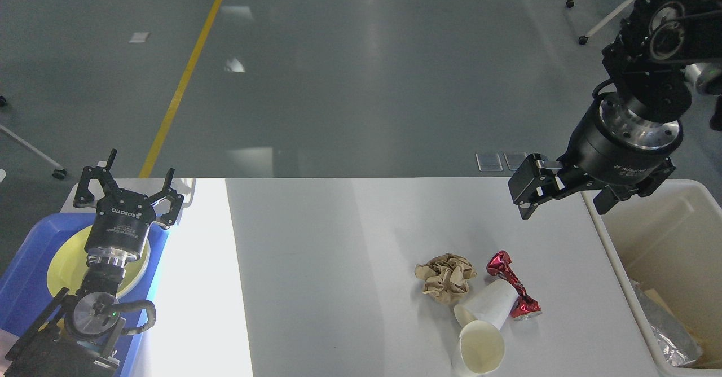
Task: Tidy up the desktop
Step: 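Move the right gripper to the white paper cup and lower onto it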
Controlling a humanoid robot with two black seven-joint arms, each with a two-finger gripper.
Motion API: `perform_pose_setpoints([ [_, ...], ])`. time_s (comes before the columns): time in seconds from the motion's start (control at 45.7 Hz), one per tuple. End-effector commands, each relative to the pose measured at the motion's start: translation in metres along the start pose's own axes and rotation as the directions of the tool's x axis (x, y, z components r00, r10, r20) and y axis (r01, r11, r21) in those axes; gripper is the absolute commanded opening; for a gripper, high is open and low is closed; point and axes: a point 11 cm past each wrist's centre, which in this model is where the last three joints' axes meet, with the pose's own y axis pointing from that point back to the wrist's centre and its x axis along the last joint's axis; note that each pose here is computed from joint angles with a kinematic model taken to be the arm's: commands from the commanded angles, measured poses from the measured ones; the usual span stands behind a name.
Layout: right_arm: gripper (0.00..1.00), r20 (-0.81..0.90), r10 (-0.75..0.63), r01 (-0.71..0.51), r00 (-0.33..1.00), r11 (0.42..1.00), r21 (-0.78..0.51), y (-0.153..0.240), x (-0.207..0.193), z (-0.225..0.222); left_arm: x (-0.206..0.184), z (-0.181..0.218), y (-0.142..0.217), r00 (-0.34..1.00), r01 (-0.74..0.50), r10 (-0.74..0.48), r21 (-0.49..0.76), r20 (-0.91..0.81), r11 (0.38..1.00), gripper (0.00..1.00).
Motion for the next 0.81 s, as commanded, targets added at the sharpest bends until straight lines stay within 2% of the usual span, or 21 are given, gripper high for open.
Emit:
perform_pose_setpoints([
  [0.0, 1.00, 0.005, -0.018, 0.018, 1.000, 1.000, -0.005, -0.011, -0.002, -0.001, 0.000, 0.000, 0.000, 1.000, 0.000, 0.000, 0.000, 0.000, 1.000, 0.97],
  [0.109, 1.00, -0.002, -0.044, 0.044, 0.999, 0.999, -0.006, -0.019, -0.006, -0.003, 0.000, 0.000, 0.000, 1.000, 0.000, 0.000, 0.000, 0.000, 1.000, 0.97],
  [0.306, 1.00, -0.018, -0.163, 0.164, 0.986, 0.986, 0.021, -0.054, -0.030, -0.014, 0.000, 0.000, 0.000, 1.000, 0.000, 0.000, -0.001, 0.000, 1.000, 0.97],
  [0.525, 1.00, 0.038, -0.125, 0.124, 0.991, 0.992, 0.028, -0.091, -0.037, -0.012, 0.000, 0.000, 0.000, 1.000, 0.000, 0.000, -0.001, 0.000, 1.000, 0.97],
  [0.787, 0.95, 0.037, -0.204, 0.203, 0.978, 0.978, 0.039, -0.154, -0.071, -0.015, 0.000, 0.000, 0.000, 1.000, 0.000, 0.000, -0.001, 0.000, 1.000, 0.97],
])
